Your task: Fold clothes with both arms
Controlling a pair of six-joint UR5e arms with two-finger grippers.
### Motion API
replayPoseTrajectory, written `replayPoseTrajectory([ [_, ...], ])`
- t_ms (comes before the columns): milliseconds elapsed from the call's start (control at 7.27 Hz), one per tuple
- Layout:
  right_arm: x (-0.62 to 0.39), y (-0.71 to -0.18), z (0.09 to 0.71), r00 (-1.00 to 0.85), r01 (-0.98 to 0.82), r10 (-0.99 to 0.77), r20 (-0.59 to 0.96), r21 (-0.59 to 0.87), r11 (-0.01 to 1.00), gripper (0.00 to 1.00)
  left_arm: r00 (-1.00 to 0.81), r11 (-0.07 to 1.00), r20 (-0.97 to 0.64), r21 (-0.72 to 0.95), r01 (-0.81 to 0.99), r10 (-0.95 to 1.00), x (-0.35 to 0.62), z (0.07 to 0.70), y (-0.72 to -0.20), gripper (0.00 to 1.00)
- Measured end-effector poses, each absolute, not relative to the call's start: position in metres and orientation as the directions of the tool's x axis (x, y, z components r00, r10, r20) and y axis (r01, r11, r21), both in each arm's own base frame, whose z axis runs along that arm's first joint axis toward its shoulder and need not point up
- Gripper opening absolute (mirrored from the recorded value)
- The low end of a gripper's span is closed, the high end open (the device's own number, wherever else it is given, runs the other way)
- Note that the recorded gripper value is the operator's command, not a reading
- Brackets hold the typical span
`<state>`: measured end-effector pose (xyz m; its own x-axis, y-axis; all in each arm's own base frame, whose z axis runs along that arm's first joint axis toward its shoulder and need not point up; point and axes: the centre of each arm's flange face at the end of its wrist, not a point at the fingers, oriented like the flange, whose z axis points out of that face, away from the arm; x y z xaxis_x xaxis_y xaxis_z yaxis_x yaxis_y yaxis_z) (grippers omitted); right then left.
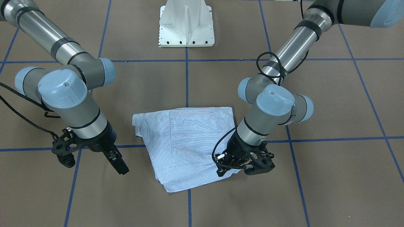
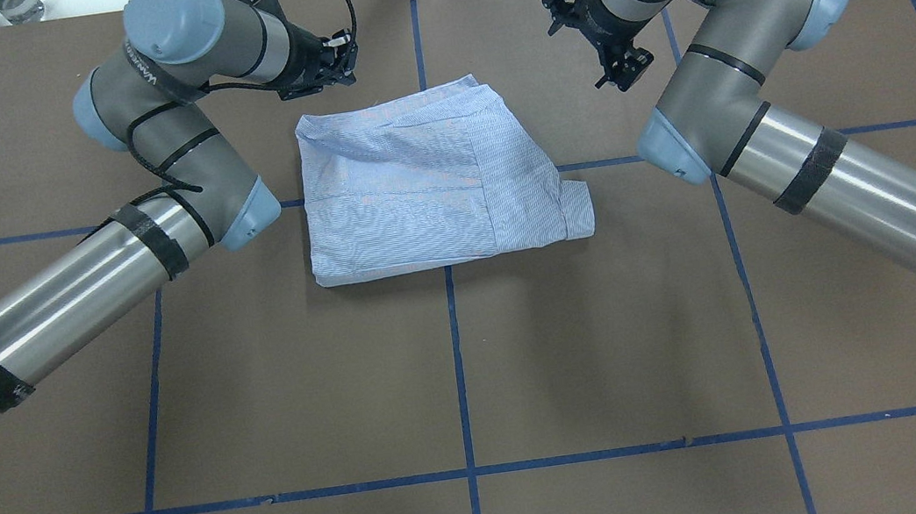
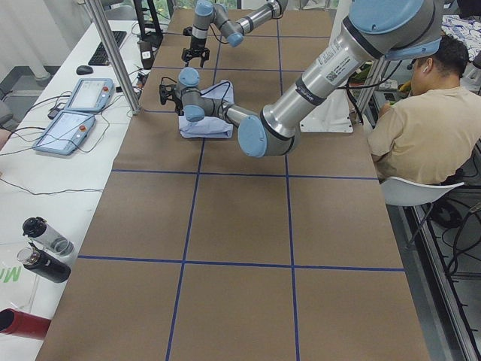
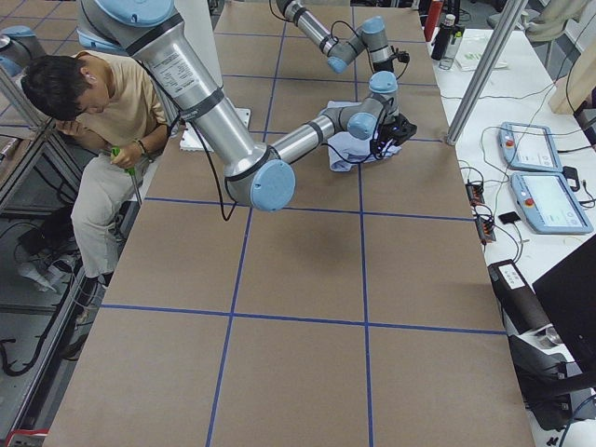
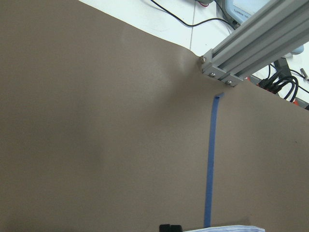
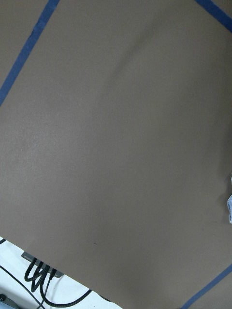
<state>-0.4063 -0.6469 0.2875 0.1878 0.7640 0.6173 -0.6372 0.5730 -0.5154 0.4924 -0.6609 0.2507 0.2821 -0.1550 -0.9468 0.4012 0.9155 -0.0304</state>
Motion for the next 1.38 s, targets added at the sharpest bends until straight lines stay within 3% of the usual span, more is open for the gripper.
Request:
replayPoseTrajectory([
  [550,-0.402,-0.650,0.287,0.183,-0.640,0.765,0.617,-0.516,0.569,1.00,0.301,0.951,-0.940,-0.069,0.300,-0.163,0.513,0.278,-0.598,0.00],
  [1376,-0.396,-0.650,0.285,0.183,-0.643,0.772,0.609,-0.520,0.562,1.00,0.354,0.922,-0.922,-0.008,0.387,-0.157,0.525,0.309,-0.640,0.00],
])
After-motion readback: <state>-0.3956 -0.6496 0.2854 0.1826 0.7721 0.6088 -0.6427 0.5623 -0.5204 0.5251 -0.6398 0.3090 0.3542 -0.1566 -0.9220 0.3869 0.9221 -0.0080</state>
